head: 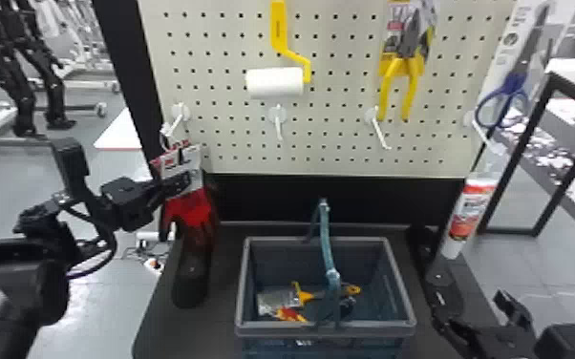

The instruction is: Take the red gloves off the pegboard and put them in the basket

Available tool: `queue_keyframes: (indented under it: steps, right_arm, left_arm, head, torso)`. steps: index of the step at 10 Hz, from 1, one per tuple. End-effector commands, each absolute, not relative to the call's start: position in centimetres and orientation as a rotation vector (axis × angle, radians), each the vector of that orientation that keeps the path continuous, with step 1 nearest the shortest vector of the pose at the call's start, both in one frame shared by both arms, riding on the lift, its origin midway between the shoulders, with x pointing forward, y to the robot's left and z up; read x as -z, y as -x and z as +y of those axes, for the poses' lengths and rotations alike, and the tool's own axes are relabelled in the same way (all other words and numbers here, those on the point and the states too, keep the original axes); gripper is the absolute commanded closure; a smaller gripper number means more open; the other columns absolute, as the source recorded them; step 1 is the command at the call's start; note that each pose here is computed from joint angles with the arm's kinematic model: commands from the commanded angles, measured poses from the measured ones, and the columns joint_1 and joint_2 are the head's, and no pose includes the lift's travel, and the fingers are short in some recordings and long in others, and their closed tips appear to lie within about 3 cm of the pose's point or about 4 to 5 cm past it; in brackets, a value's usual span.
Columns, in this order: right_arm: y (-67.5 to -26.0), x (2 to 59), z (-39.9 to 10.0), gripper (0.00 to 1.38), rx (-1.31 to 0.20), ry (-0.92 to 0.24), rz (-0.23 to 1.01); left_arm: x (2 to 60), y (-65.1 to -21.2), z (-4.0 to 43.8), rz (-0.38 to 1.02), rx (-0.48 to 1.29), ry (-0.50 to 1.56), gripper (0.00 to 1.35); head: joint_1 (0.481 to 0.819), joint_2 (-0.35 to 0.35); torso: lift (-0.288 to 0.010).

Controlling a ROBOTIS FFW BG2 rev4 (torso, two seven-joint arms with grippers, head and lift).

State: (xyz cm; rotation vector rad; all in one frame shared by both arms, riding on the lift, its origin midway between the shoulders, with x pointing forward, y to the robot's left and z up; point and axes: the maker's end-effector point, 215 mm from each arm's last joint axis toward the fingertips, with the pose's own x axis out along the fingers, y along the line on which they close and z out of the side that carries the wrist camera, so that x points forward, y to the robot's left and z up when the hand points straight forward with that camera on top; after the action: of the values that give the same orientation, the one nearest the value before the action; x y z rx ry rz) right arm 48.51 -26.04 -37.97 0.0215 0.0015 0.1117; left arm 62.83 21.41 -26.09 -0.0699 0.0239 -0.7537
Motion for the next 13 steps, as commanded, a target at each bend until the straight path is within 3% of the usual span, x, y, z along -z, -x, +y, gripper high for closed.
queue_keyframes:
  steps: [1,7,13]
  right_arm:
    - [-48.5,37.9,-26.0,0.17,-0.111,-0.022,0.001]
    - [-48.5,37.9,-25.9,0.17,-0.113,-0.022,0.0]
    - [-48.4,38.1,-26.0,0.17,-0.111,-0.026,0.004]
  left_arm:
    - [26.1,-62.8,21.5,0.021,0.752,0.07,1.22]
    - [25.9,-62.7,21.4,0.013,0.755,0.079,1.22]
    - [21.0,-61.4,17.7,-0.123,0.765,0.08,1.22]
  head:
    - [0.549,0.0]
    - [0.549,0.0]
    - [0.549,0.0]
  torso:
    - [-0.1]
    - [-0.1]
    - [-0.1]
